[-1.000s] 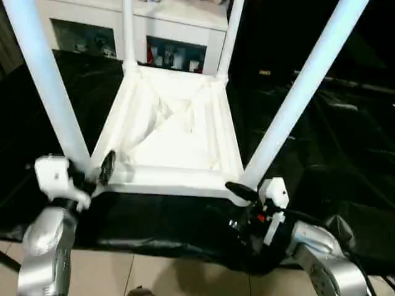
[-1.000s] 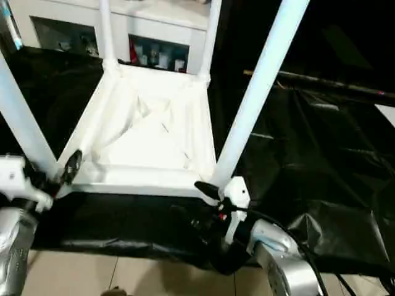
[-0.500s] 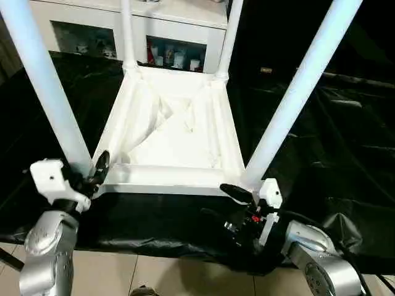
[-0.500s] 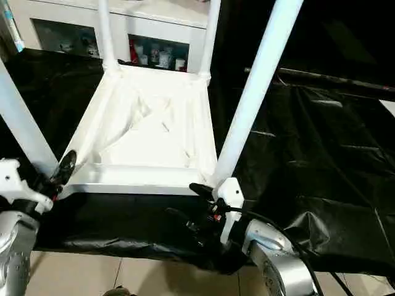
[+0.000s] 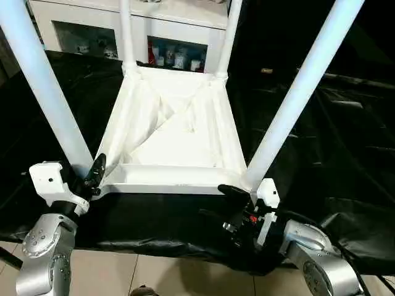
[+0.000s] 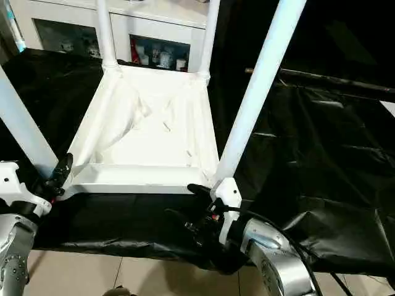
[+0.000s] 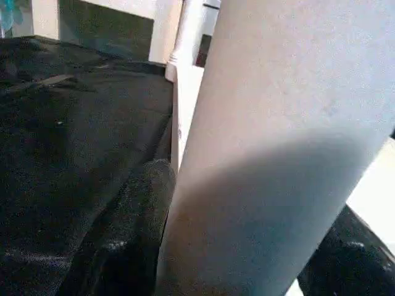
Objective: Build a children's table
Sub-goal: Flip table
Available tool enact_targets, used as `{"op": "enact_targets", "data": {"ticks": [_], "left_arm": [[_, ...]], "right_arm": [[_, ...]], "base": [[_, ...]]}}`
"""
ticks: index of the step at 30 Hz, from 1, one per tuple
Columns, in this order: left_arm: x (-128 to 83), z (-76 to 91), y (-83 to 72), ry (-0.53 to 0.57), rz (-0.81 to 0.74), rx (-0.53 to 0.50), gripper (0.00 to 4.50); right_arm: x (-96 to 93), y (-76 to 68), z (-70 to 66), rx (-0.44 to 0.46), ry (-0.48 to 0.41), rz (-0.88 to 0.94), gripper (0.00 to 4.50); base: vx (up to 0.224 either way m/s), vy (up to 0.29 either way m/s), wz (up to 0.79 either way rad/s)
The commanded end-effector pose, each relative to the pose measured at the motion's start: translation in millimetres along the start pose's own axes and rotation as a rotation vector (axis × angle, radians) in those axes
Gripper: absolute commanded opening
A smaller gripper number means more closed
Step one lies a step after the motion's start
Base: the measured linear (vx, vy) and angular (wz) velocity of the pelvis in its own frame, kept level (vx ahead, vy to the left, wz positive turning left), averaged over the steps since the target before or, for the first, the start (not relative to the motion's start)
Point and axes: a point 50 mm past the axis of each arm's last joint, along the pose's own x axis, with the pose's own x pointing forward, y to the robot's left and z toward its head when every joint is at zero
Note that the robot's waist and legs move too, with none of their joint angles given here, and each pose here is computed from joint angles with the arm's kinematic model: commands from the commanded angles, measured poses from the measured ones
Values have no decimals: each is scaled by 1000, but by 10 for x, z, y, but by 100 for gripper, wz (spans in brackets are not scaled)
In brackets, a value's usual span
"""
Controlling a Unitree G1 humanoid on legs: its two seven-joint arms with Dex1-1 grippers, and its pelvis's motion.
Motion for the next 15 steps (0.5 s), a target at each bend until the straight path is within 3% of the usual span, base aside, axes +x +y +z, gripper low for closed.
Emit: {"op": "enact_targets", "data": {"ticks": [1,12,15], "left_arm": [[-8,-30,-66,0,-5,-113,248],[-9,75,-254,-48,-6,-525,247],[-20,97,-317,-41,-34,-516,246]], "right_arm": [[0,-21,23,-20,2,13,450],[100,-125,-99,-7,66,-80,450],[164,-197,-102,30,41,-185,450]], "base": [[0,0,0],[0,0,0],[0,0,0]]}}
